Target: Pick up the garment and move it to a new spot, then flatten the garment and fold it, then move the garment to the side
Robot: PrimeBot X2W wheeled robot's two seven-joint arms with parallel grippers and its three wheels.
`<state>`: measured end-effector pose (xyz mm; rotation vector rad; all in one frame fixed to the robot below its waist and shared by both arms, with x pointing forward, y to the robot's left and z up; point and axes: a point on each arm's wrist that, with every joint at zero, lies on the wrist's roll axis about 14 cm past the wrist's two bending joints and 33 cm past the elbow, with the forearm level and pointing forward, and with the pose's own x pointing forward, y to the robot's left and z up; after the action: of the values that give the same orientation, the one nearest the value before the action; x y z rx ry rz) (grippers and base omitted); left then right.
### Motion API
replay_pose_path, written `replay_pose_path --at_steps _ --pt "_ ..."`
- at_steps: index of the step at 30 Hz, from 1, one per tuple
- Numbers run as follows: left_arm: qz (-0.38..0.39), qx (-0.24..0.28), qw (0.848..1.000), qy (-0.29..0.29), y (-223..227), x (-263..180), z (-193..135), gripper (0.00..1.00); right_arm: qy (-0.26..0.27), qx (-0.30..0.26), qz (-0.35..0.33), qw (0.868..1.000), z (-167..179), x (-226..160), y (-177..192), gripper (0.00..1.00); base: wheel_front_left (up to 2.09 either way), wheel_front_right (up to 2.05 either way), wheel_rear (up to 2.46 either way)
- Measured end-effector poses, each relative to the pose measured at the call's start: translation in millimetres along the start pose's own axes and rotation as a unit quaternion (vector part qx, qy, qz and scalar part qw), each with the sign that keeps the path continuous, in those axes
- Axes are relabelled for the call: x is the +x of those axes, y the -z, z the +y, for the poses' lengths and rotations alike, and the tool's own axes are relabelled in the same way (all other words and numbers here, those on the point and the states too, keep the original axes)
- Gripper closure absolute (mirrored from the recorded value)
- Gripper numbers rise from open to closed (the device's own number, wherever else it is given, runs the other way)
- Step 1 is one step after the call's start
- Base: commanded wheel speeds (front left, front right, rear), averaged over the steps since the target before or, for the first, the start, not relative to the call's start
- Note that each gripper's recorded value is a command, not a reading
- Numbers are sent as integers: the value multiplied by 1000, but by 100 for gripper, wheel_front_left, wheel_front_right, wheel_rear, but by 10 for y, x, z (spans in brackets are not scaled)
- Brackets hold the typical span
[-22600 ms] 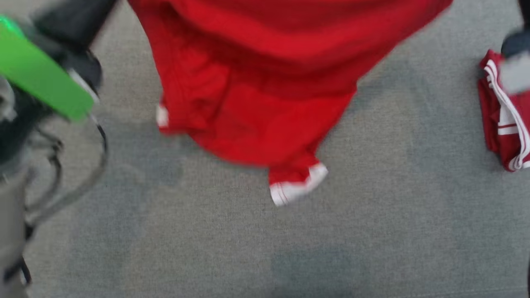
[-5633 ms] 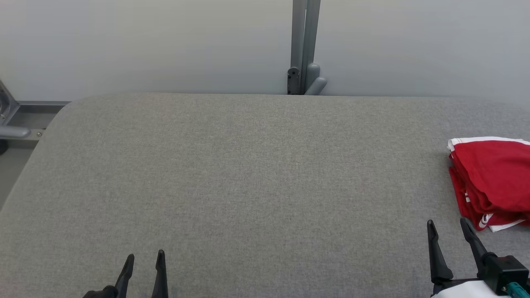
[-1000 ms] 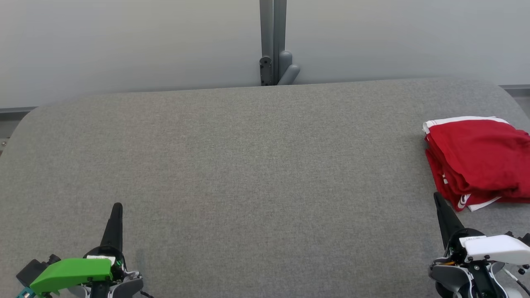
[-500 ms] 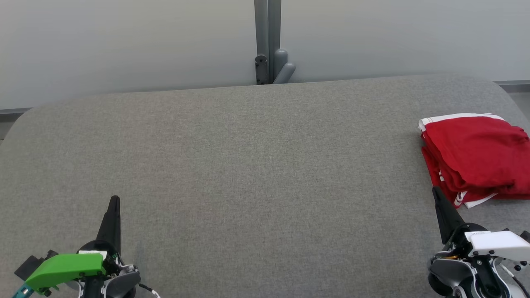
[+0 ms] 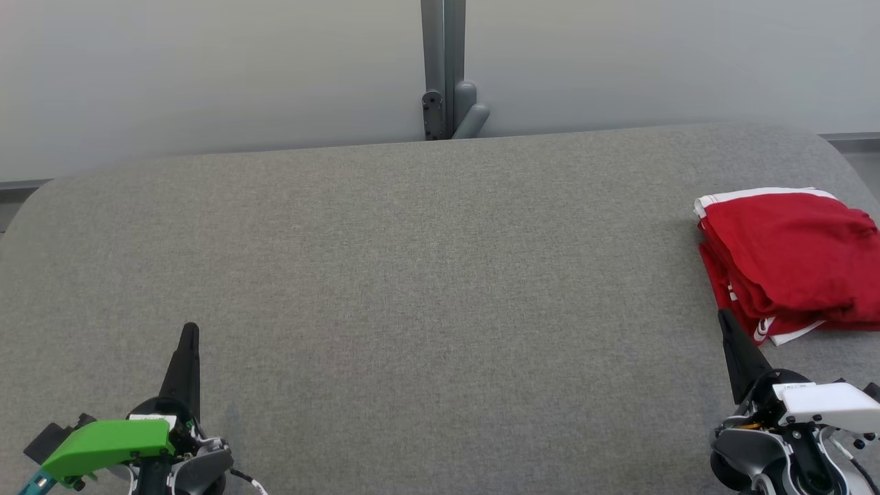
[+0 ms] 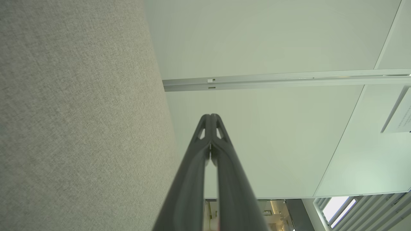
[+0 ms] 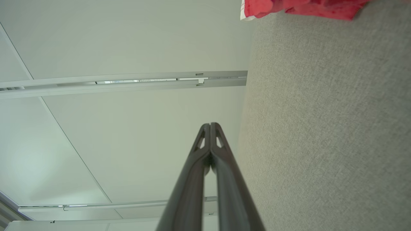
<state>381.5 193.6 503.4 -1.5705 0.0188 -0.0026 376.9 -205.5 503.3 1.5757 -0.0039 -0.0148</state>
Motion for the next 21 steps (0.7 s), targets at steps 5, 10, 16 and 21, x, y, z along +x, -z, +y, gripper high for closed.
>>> replay_pose_path --at_steps 5,10,16,21 --pt "0 0 1000 0 0 0 0 100 0 0 0 1000 0 0 0 100 0 0 0" --pt "0 -1 1000 0 -1 0 0 100 0 0 0 1000 0 0 0 100 0 0 0" --pt "0 -1 1000 0 1 0 0 100 0 0 0 1000 0 0 0 100 0 0 0" --pt "0 -2 1000 0 1 0 0 100 0 0 0 1000 0 0 0 100 0 0 0"
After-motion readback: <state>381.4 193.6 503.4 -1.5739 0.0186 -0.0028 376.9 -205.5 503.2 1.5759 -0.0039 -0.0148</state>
